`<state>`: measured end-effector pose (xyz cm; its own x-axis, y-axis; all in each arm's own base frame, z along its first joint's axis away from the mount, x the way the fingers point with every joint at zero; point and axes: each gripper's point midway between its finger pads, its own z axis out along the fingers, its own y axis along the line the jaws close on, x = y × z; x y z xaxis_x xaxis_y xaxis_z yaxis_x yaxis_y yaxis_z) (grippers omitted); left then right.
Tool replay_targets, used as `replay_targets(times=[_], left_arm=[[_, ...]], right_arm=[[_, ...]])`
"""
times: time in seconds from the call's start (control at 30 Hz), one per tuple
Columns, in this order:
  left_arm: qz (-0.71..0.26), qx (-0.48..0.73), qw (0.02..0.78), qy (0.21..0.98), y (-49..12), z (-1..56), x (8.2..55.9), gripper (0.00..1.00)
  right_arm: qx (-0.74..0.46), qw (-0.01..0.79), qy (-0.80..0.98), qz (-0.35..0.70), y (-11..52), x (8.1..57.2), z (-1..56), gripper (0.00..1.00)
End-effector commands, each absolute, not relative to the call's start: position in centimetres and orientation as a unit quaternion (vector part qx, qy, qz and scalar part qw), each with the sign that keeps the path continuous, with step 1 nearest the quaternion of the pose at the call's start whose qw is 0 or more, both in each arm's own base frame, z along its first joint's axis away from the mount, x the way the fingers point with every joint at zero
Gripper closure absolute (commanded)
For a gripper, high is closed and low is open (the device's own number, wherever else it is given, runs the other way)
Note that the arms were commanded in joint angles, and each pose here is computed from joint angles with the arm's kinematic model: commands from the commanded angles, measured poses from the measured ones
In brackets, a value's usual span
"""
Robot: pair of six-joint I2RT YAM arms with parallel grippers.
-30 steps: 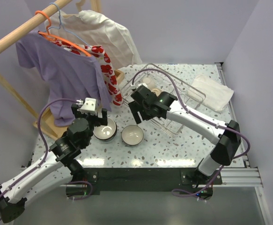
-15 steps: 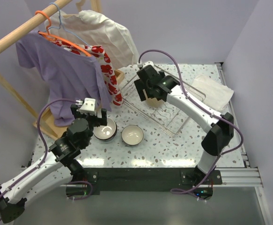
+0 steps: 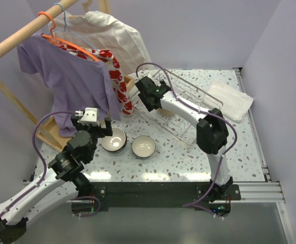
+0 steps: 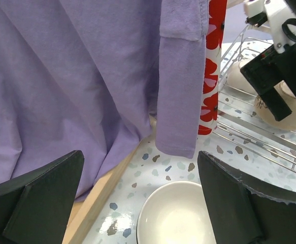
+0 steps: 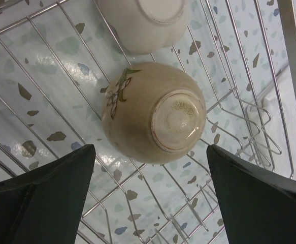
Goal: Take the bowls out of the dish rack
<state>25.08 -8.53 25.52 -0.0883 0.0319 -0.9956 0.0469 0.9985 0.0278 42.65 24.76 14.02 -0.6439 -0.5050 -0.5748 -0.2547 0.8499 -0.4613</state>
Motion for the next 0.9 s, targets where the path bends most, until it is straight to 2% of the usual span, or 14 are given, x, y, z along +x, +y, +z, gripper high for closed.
replay_targets(times=[0.0, 0.23, 0.6, 0.87], left_arm=[[-0.013, 0.007, 0.681, 0.732, -8.4, 26.3, 25.2, 0.0], [-0.016, 0.009, 0.682, 0.732, -8.4, 26.4, 25.1, 0.0], [-0.014, 0.016, 0.676, 0.737, -8.7, 25.9, 25.3, 0.0], [-0.013, 0.02, 0.672, 0.74, -8.9, 25.7, 25.4, 0.0]], right_arm=[[-0.221, 0.397, 0.866, -0.208, 24.9, 44.8, 16.1, 0.05], [-0.259, 0.371, 0.857, -0.248, 24.9, 45.3, 13.8, 0.05], [-0.281, 0.342, 0.86, -0.253, 25.1, 44.9, 11.0, 0.05], [-0.303, 0.309, 0.849, -0.304, 23.6, 44.7, 7.8, 0.03]])
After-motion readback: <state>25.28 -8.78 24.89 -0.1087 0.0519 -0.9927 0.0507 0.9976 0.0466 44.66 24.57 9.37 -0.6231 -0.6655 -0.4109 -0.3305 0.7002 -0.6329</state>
